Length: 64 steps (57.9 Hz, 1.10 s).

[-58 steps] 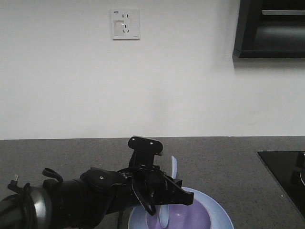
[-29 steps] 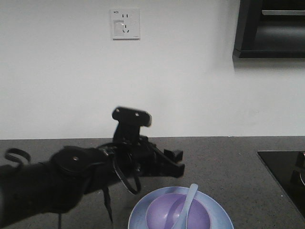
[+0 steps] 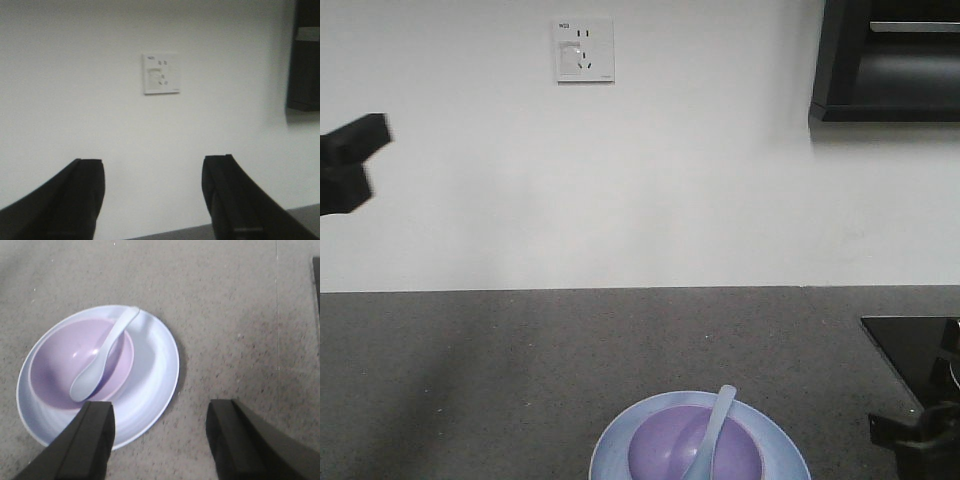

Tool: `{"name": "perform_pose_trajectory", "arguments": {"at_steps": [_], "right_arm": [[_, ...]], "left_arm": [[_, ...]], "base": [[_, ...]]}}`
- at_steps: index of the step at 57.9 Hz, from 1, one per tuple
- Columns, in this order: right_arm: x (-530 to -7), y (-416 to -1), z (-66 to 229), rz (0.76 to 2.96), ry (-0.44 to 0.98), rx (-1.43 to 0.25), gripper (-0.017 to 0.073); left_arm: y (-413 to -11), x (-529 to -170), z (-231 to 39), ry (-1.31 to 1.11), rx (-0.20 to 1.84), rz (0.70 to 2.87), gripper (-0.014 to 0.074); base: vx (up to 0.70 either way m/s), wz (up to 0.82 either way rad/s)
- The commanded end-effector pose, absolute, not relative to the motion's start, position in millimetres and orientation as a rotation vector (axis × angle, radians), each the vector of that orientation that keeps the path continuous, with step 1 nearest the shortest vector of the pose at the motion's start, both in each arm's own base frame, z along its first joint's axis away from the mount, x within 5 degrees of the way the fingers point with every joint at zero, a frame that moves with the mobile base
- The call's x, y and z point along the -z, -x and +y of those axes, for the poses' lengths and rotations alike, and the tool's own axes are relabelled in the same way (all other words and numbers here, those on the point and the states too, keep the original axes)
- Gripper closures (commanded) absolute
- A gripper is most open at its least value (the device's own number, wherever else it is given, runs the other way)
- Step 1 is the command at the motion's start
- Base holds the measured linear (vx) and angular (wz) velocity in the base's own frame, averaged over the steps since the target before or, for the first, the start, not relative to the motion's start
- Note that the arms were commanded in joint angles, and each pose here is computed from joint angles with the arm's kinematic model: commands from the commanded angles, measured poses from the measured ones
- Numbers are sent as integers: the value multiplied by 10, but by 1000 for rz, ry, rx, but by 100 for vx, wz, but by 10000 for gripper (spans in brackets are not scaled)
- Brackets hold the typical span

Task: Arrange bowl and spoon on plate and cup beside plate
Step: 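Open the left gripper and withdraw it from the bowl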

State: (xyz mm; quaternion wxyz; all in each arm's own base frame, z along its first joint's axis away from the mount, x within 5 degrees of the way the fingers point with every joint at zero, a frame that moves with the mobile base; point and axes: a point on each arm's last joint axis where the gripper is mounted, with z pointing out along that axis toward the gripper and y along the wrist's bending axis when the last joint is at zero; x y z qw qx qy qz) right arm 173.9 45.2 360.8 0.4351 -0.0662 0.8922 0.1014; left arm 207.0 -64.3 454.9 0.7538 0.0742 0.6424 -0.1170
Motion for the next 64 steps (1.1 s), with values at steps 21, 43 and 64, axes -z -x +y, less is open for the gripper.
{"name": "perform_pose_trajectory", "arguments": {"at_steps": [21,43,64], "right_arm": [[-3743,-1939,478,2170,176,-230,93],[-3738,-1936,478,2177,177,-230,93],[-3729,-1926,489,2192,169,-254,93]], "left_arm": [[-1625,-4603,-217,-98,247,1404,134],[-1647,-4347,201,58,-171,1910,153],[-2005,-4645,367,163,-311,2135,155]], "base": [[0,0],[0,0],[0,0]]}}
